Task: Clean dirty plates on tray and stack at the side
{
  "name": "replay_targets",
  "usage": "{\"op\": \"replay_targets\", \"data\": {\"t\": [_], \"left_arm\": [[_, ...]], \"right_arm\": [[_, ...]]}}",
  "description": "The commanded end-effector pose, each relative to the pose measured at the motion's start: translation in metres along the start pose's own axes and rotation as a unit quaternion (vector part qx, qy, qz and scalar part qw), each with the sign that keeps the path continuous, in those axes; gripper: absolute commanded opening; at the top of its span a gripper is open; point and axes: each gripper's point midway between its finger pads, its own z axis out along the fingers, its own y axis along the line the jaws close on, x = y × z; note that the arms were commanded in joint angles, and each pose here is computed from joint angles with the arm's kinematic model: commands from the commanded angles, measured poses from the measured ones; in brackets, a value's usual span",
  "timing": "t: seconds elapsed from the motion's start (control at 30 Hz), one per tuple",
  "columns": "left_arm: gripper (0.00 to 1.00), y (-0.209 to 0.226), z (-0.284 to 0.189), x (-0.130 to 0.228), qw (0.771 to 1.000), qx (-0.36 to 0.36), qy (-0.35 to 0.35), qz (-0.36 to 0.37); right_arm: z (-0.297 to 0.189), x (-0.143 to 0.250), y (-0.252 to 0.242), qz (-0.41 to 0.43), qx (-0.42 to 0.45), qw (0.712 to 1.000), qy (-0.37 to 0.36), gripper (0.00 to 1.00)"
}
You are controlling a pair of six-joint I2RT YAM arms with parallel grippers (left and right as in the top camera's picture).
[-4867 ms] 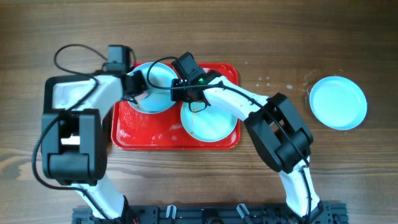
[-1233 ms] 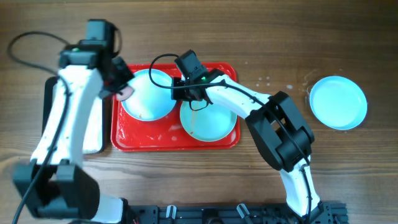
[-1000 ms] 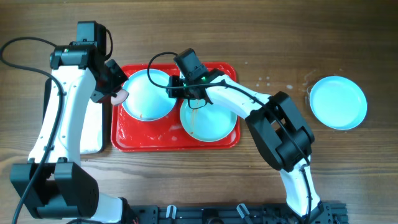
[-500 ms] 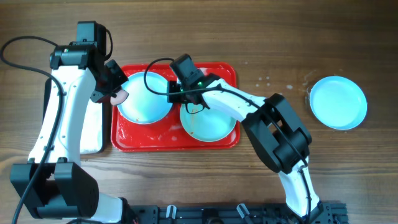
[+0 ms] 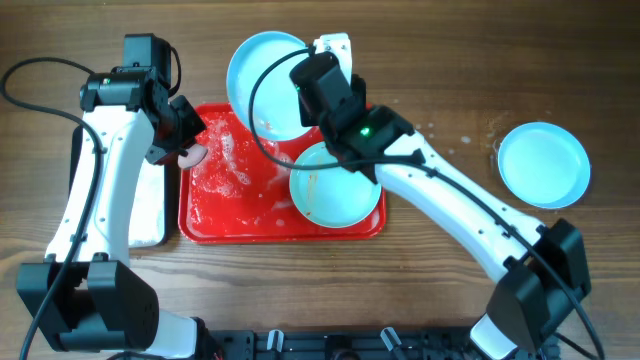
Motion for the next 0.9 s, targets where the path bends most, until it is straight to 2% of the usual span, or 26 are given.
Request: {"op": "replay_targets", "data": {"t": [0.0, 0.27, 0.5, 0.87], "left_arm": [[0.04, -0.005, 0.001, -0.003, 1.0, 0.008, -0.002, 0.009], [0.04, -0.005, 0.002, -0.003, 1.0, 0.009, -0.002, 0.009], [0.04, -0.005, 0.002, -0.003, 1.0, 0.009, -0.002, 0.009], [0.04, -0.001, 0.016, 0.003, 1.0, 0.003, 0.006, 0.009]], "right_arm": [[-0.022, -0.008, -0.024, -0.107, 0.167, 0.978, -0.058, 0.04], [-0.046, -0.005, -0.008, -0.12, 0.263, 0.949, -0.13, 0.04], [-0.021, 0.025, 0.012, -0.159, 0.274, 0.942, -0.116, 0.04], [-0.023, 0.018, 0.027, -0.151, 0.256, 0.945, -0.134, 0.04]]}}
